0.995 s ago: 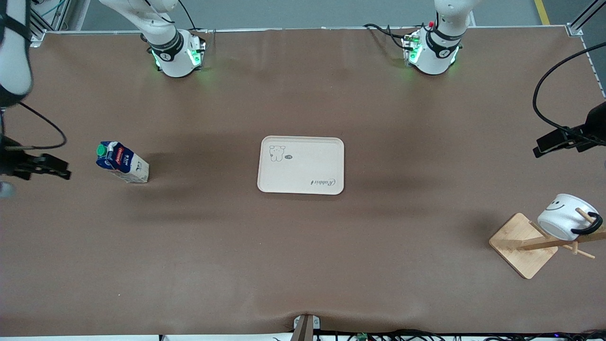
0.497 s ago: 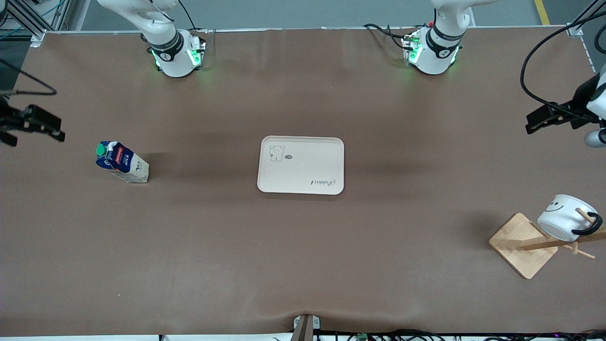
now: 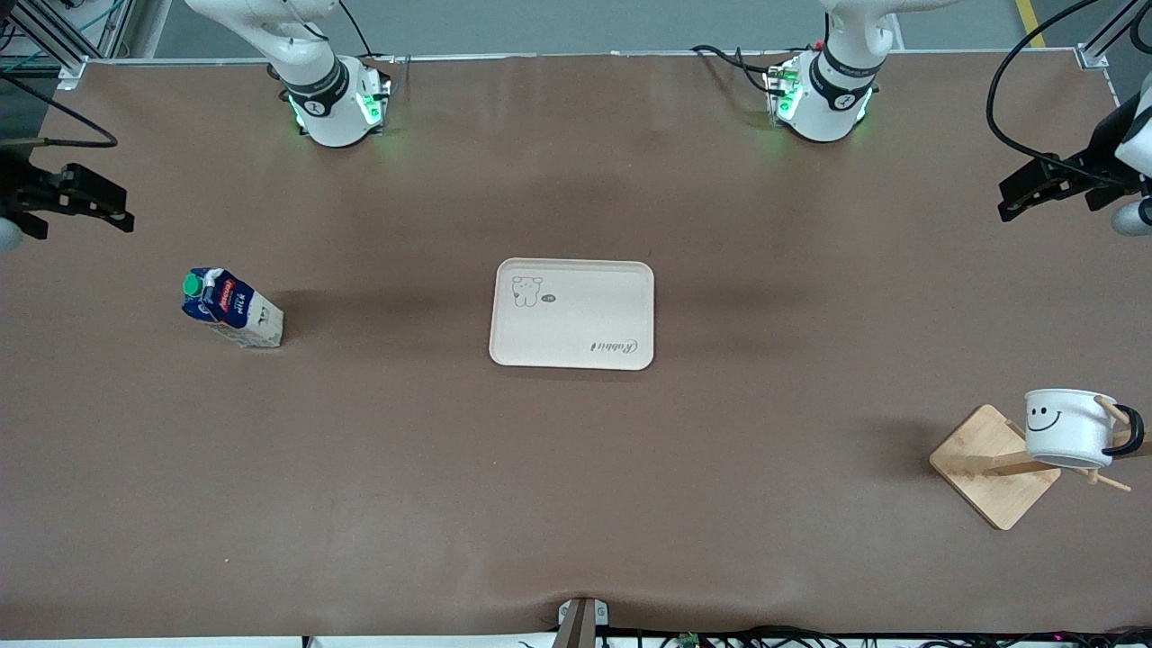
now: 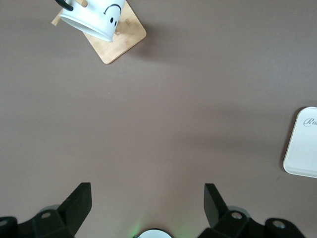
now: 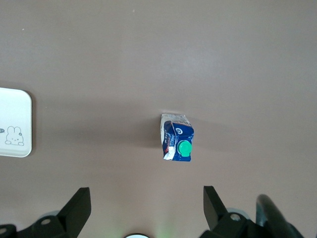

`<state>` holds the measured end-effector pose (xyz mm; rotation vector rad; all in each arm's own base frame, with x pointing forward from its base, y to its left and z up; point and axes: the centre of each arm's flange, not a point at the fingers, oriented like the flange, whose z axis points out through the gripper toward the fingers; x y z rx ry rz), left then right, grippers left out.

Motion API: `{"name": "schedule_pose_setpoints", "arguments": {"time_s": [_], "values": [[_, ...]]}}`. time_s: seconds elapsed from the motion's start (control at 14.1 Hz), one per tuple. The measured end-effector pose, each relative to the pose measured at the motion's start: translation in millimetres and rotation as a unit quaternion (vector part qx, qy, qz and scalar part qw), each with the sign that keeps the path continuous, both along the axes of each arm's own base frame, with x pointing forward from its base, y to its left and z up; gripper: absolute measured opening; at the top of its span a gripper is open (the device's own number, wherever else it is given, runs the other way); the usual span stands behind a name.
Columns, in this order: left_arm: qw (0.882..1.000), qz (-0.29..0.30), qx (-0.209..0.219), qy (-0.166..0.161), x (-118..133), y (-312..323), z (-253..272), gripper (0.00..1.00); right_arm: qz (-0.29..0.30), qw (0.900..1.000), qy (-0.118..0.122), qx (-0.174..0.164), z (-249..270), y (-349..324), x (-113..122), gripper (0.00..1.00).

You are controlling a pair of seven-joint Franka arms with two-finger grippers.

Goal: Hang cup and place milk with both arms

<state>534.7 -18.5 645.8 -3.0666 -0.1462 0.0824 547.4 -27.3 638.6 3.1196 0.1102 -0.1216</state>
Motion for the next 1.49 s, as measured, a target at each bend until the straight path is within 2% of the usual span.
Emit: {"name": "schedule_pose_setpoints", "arguments": {"time_s": [0.28, 0.64, 0.99, 1.49], "values": [[1.0, -0.002, -0.002, 0.01, 4, -3, -11, 1.0, -0.003, 1.0, 0.007, 0.002, -4, -2, -16, 1.0], [1.0, -0.014, -0.003, 0.013, 9, -16, -20, 1.0, -0.007, 1.0, -0.01, 0.001, 20, -4, -23, 1.0], [1.0, -0.017, -0.004, 0.004, 12, -11, -19, 1.0, -0.028, 1.0, 0.003, 0.002, 20, -26, -29, 1.0], [1.0, -0.021, -0.005, -0.01, 14, -9, -9, 1.0, -0.033, 0.999, 0.01, 0.002, 18, -31, -31, 1.0]]}}
